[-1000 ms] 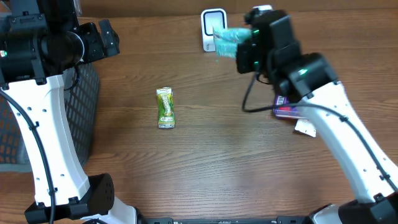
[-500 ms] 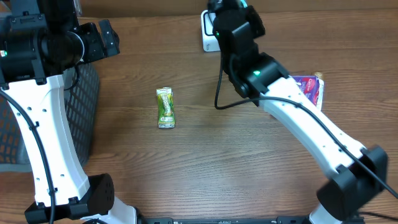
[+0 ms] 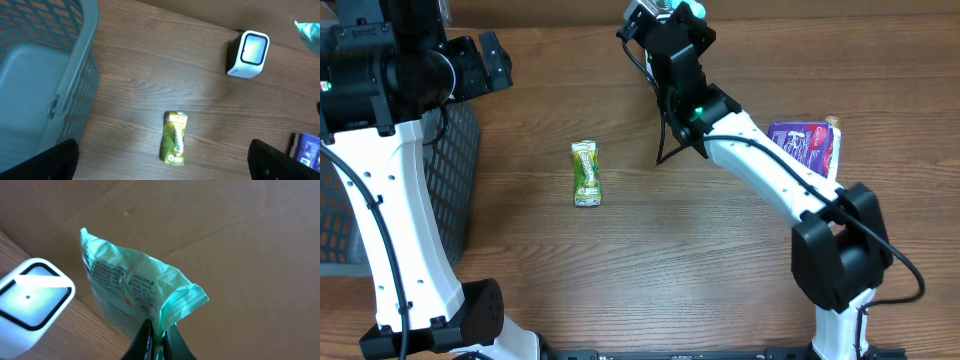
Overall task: Scan the item barcode
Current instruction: 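Hold the wipes pack in front of the scanner window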
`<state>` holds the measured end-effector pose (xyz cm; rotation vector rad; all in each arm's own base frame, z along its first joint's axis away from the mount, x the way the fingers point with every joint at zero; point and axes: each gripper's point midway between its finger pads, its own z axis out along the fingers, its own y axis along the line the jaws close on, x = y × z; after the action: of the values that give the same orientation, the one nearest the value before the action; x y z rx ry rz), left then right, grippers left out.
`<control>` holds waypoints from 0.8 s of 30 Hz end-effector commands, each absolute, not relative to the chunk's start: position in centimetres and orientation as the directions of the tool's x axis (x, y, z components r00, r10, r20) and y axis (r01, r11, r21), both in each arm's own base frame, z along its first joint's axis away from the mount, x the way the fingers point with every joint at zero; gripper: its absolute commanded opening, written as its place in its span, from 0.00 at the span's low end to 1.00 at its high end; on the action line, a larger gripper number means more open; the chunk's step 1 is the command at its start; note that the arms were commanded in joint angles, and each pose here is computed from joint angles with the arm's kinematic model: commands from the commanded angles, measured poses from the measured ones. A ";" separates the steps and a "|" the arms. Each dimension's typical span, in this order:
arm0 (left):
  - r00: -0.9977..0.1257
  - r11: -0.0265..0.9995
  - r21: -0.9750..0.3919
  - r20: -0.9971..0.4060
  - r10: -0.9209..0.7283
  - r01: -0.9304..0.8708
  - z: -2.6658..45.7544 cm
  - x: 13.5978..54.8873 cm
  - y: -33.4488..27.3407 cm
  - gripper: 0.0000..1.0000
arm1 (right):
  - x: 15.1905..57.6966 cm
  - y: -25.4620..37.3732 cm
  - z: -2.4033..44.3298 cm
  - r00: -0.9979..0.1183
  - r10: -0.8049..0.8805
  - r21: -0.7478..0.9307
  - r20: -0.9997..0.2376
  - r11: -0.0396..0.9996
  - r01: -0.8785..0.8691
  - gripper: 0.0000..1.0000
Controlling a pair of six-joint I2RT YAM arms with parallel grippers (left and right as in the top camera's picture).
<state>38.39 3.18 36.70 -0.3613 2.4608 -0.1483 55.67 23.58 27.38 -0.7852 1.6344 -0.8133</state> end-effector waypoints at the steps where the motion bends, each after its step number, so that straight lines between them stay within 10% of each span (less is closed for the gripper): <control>1: -0.754 0.962 -0.186 -0.598 -0.273 -0.201 37.1 38.6 3.1 1.00 | 57.3 23.0 28.0 -0.145 -0.831 -0.833 -0.538 0.550 -0.058 0.04; 24: -0.754 0.962 -0.186 -0.598 -0.273 -0.201 37.1 38.6 3.1 1.00 | 61.3 23.4 20.0 -0.073 -0.913 -0.902 -0.402 0.409 -0.142 0.04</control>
<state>38.38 3.18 36.70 -0.3614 2.4612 -0.1483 60.67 23.37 19.37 -0.9996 1.5467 -0.8451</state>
